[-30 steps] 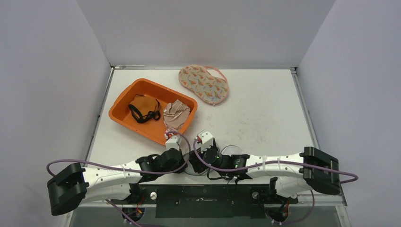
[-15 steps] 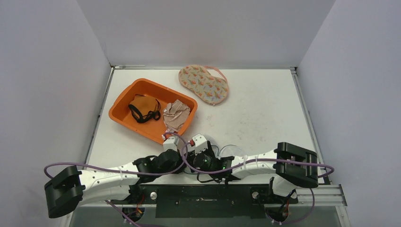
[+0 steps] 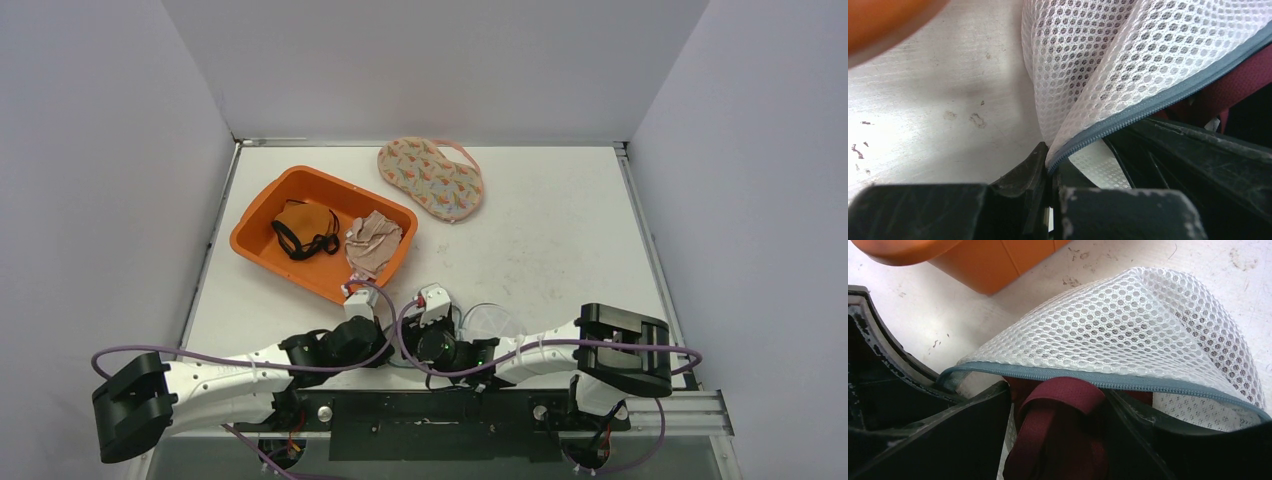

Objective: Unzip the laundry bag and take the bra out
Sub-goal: Pick up the bra from the laundry bag.

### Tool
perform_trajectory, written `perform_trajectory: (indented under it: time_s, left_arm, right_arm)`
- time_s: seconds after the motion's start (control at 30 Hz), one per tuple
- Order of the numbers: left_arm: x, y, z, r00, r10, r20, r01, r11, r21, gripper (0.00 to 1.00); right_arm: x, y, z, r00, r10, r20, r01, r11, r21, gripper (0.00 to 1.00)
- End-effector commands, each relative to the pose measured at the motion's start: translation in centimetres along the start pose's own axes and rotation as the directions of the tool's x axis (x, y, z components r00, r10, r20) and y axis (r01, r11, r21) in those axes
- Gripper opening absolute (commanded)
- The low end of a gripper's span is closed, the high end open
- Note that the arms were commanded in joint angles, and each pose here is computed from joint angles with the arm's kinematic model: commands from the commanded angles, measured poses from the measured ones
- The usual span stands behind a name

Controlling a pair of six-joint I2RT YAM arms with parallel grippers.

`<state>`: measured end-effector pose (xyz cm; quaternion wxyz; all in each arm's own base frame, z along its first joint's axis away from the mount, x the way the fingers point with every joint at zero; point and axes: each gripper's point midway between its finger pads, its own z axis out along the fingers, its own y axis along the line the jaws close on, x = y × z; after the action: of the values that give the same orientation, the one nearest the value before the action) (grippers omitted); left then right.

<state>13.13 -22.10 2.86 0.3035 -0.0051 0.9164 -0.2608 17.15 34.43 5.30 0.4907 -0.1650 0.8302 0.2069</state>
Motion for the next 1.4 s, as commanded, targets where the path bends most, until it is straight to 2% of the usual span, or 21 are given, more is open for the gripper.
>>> perform_trajectory:
  time_s: [0.0, 0.27, 0.37, 0.5, 0.63, 1.03, 1.37]
  left_arm:
    - [-0.4, -0.6, -0.1, 1.0, -0.012, 0.015, 0.012, 0.999, 0.029, 0.0]
    - [-0.5, -1.0, -0.2, 1.0, -0.012, 0.012, 0.012, 0.999, 0.041, 0.0]
    - [-0.5, -1.1, -0.3, 1.0, -0.012, 0.014, 0.012, 0.999, 0.043, 0.0]
    - [-0.6, -0.9, -0.4, 1.0, -0.012, 0.015, 0.011, 0.999, 0.037, 0.0]
    - [-0.8, -0.9, -0.5, 1.0, -0.014, 0.025, 0.013, 0.999, 0.035, 0.0]
    - [-4.0, -3.1, -2.0, 0.994, -0.043, 0.101, 0.035, 0.997, 0.074, 0.0]
    - [-7.3, -3.4, -1.8, 0.987, -0.091, 0.131, 0.081, 0.994, 0.078, 0.0]
  right_arm:
    - [-1.9, 1.2, 0.1, 0.995, 0.055, 0.087, -0.053, 0.998, -0.028, 0.64]
    - [-1.5, 0.5, 1.4, 0.994, 0.076, 0.08, -0.079, 0.997, 0.024, 0.53]
    - [-1.3, 0.4, 1.8, 0.994, 0.079, 0.077, -0.082, 0.996, 0.04, 0.41]
    - [-1.7, 0.7, 1.6, 0.991, 0.096, 0.096, -0.097, 0.995, 0.004, 0.19]
    - [-2.5, 1.0, 0.7, 0.989, 0.108, 0.104, -0.102, 0.993, -0.059, 0.06]
    - [-2.3, 1.2, -3.0, 1.0, -0.027, 0.012, 0.029, 0.962, -0.273, 0.05]
    - [-4.7, 1.9, -7.0, 0.999, -0.031, 0.012, 0.033, 0.866, -0.499, 0.05]
